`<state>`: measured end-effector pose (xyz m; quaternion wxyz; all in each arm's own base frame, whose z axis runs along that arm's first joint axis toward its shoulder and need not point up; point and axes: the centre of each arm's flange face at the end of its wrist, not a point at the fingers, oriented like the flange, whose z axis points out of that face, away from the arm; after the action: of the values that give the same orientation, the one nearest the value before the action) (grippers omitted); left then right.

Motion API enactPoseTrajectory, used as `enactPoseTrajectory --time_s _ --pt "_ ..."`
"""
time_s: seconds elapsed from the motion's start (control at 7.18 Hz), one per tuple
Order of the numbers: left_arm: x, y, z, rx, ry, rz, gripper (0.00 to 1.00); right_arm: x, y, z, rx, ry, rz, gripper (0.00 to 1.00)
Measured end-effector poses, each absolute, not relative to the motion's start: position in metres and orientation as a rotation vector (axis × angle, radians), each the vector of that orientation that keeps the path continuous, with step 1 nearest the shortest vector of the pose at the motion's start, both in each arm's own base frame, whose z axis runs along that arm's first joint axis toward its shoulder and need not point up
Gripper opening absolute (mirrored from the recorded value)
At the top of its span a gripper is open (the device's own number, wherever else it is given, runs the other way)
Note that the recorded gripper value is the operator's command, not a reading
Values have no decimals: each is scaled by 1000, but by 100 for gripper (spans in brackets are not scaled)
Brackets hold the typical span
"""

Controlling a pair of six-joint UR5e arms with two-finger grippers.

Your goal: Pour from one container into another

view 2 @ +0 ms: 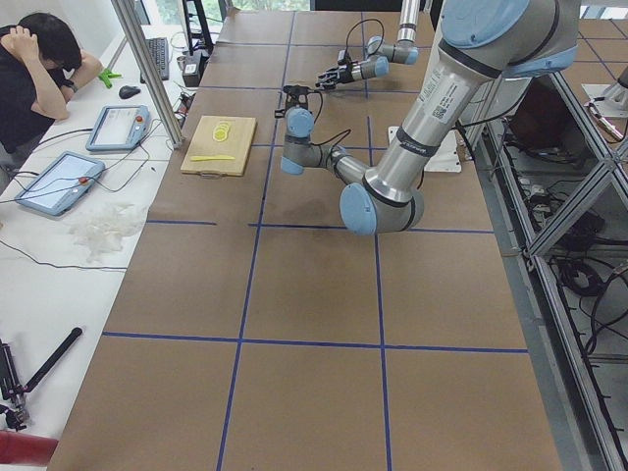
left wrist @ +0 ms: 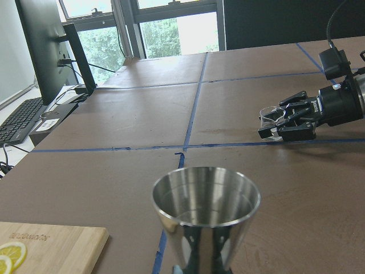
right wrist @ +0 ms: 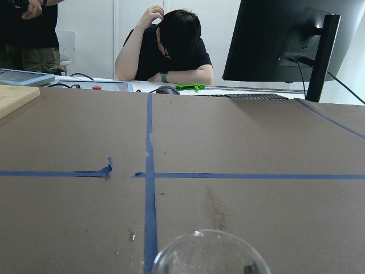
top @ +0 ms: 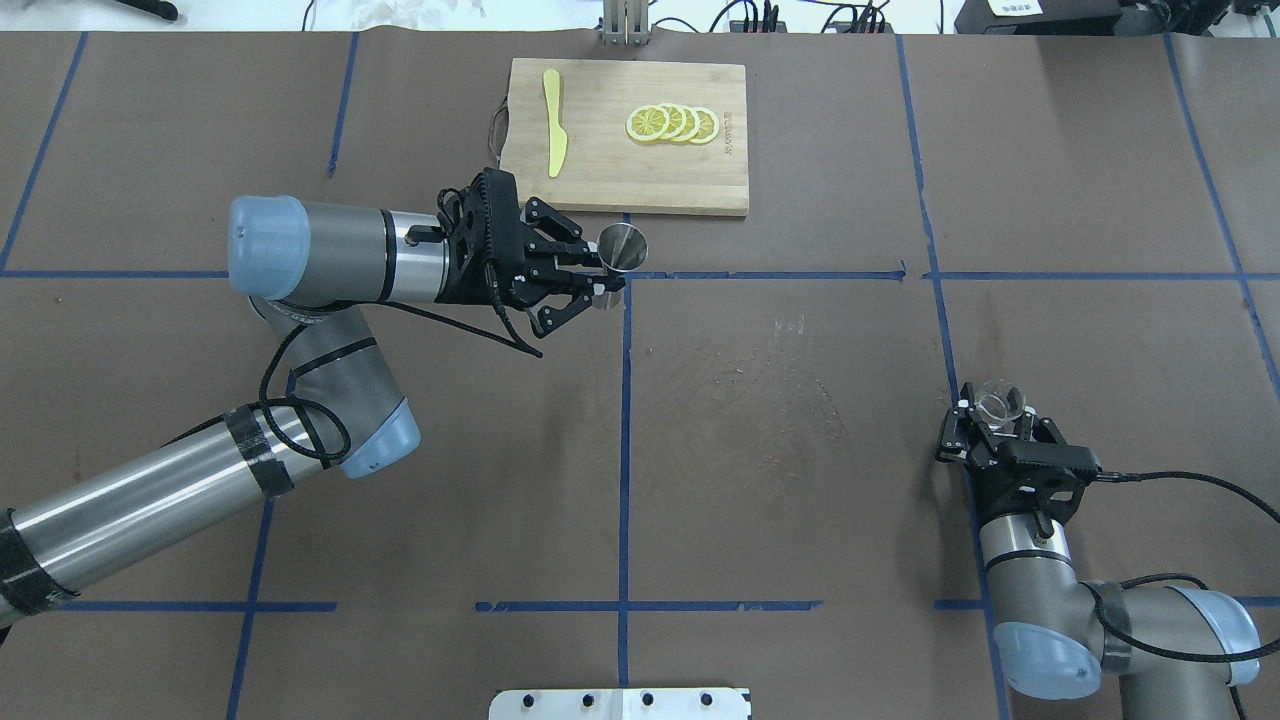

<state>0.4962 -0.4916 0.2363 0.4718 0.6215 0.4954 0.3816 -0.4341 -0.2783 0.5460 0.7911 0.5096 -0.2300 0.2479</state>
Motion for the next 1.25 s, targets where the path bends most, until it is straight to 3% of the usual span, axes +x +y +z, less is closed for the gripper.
enactPoseTrajectory --time_s 0.84,1.25 --pt "496 -492 237 1521 1213 935 0 -387 -323 454 1078 -602 472 0" --pt "496 -491 237 1520 1213 934 0 -360 -354 427 1200 -522 268 0"
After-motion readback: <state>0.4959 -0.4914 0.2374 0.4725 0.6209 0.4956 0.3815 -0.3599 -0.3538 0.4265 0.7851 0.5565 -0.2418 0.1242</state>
